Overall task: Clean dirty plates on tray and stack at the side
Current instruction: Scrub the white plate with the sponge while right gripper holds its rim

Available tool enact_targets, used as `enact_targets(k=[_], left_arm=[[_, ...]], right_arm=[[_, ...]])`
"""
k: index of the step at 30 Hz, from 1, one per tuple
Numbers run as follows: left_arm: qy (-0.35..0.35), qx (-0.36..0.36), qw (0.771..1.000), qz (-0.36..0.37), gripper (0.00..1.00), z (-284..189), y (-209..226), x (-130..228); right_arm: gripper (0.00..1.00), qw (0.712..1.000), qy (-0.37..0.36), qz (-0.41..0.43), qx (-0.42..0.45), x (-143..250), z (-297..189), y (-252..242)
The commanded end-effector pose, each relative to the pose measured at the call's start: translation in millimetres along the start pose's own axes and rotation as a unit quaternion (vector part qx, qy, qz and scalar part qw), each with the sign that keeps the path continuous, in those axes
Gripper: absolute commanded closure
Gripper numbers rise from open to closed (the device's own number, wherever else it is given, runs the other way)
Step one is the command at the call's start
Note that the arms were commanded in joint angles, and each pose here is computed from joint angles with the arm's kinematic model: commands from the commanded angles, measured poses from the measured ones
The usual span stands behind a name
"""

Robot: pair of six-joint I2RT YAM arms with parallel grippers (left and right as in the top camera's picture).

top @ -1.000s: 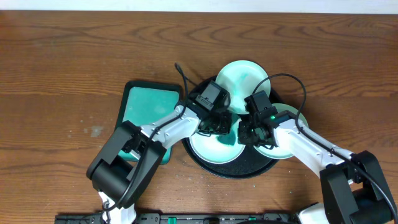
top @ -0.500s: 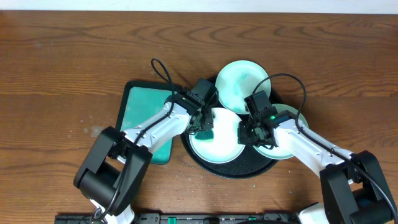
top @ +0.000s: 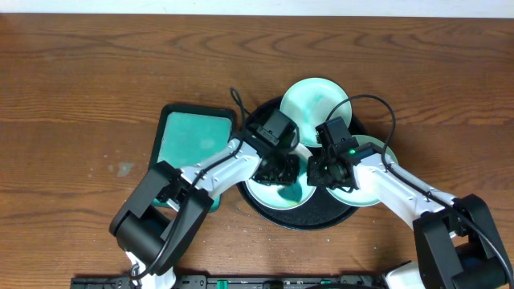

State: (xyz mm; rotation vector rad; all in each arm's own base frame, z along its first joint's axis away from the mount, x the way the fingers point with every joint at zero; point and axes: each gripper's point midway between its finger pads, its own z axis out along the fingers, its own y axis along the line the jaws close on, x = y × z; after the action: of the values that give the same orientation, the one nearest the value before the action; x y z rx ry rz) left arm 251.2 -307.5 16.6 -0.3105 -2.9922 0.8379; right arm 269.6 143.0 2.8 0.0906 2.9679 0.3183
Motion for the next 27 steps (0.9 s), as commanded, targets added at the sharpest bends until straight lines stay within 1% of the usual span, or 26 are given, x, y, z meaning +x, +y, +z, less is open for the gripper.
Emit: enact_targets(k=[1, 3, 4, 5, 6, 7, 8, 10, 14, 18, 20, 21, 24, 27], left_arm=[[0.041, 0.002, 0.999, 0.003, 0.93, 4.2, 6.3, 18.6], [0.047, -0.026, 0.998, -0.012, 0.93, 3.2, 17.8, 23.2], [0.043, -0.059, 0.997, -0.037, 0.93, 1.3, 30.8, 24.1], [0.027, -0.120, 0.988, -0.091, 0.93, -5.9, 54.6, 23.4], [0.015, -0.146, 0.982, -0.116, 0.93, -11.2, 66.0, 21.4], [0.006, -0.161, 0.979, -0.127, 0.94, -15.8, 73.2, 19.0], [-0.009, -0.178, 0.974, -0.137, 0.93, -23.0, 82.2, 14.0], [-0.059, -0.235, 0.959, -0.147, 0.93, -48.6, 108.4, -1.8], [-0.124, -0.312, 0.930, -0.148, 0.93, -82.2, 140.3, -21.0], [-0.136, -0.318, 0.927, -0.142, 0.93, -84.9, 144.4, -27.5], [-0.144, -0.302, 0.932, -0.140, 0.93, -81.8, 138.7, -33.5], [-0.144, -0.285, 0.938, -0.136, 0.93, -77.8, 132.9, -36.1], [-0.117, -0.191, 0.969, -0.106, 0.93, -53.8, 100.4, -40.7], [-0.077, -0.092, 0.988, -0.093, 0.93, -24.2, 66.3, -37.0]], right_arm=[[0.99, 0.999, -0.004, 0.006, 0.041, -0.6, 4.7, -18.7], [0.99, 0.999, -0.004, 0.006, 0.041, -0.6, 4.7, -18.7], [0.99, 0.999, -0.004, 0.006, 0.041, -0.6, 4.7, -18.6], [0.99, 0.999, -0.004, 0.006, 0.041, -0.6, 4.7, -18.6], [0.99, 0.999, -0.004, 0.006, 0.041, -0.6, 4.7, -18.6], [0.99, 0.999, -0.004, 0.006, 0.041, -0.6, 4.7, -18.6], [0.99, 0.999, -0.004, 0.006, 0.041, -0.6, 4.7, -18.6], [0.99, 0.999, -0.004, 0.006, 0.042, -0.7, 4.7, -18.7], [0.99, 0.999, -0.004, 0.006, 0.041, -0.9, 4.7, -18.6], [0.99, 0.999, -0.005, 0.006, 0.041, -1.1, 4.7, -18.5], [0.99, 0.999, -0.005, 0.006, 0.041, -1.1, 4.7, -18.5], [0.99, 0.999, -0.005, 0.006, 0.041, -1.1, 4.7, -18.5], [0.99, 0.999, -0.005, 0.006, 0.041, -1.1, 4.7, -18.4], [0.99, 0.999, -0.005, 0.006, 0.041, -1.0, 4.7, -18.5]])
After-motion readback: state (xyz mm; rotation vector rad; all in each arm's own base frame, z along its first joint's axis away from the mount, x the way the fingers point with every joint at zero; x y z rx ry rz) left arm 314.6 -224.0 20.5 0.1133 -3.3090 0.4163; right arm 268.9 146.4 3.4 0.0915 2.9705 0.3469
